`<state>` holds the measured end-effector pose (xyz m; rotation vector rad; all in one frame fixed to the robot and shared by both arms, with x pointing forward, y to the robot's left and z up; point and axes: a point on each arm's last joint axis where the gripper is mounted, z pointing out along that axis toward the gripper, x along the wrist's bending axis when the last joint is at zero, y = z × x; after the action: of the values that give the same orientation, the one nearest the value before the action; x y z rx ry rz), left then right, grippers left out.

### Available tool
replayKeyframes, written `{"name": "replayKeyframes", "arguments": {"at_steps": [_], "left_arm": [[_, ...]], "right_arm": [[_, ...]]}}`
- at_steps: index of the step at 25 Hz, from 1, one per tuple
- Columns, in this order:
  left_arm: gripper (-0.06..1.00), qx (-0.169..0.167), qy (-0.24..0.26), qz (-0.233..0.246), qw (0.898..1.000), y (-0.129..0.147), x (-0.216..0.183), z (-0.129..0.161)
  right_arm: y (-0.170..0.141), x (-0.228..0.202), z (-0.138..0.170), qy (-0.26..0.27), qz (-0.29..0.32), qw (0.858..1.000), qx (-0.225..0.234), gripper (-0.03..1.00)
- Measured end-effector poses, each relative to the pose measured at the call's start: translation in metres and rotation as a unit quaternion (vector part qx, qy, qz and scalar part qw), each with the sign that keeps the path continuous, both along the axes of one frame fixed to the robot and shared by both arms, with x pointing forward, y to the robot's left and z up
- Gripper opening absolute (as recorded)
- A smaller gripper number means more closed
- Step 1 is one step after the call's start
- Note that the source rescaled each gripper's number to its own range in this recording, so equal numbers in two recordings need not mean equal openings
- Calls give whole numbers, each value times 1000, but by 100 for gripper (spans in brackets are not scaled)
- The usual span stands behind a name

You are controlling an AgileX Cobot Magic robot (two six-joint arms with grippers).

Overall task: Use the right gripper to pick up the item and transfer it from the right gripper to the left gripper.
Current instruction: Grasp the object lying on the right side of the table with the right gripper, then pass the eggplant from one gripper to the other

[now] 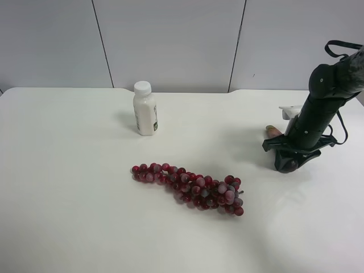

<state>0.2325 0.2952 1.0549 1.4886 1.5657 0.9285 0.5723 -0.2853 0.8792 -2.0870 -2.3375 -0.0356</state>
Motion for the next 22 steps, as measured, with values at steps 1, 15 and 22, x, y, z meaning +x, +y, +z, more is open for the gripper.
{"name": "replayKeyframes", "arguments": {"at_steps": [1, 15, 22], "left_arm": [[100, 0, 0, 0, 1000, 0, 0, 0], [100, 0, 0, 0, 1000, 0, 0, 0], [100, 0, 0, 0, 1000, 0, 0, 0]], "right_arm": [[0, 0, 0, 0, 0, 1000, 0, 1], [0, -1, 30, -38, -1, 999, 3, 1], [1, -7, 63, -70, -3, 998, 8, 1]]}}
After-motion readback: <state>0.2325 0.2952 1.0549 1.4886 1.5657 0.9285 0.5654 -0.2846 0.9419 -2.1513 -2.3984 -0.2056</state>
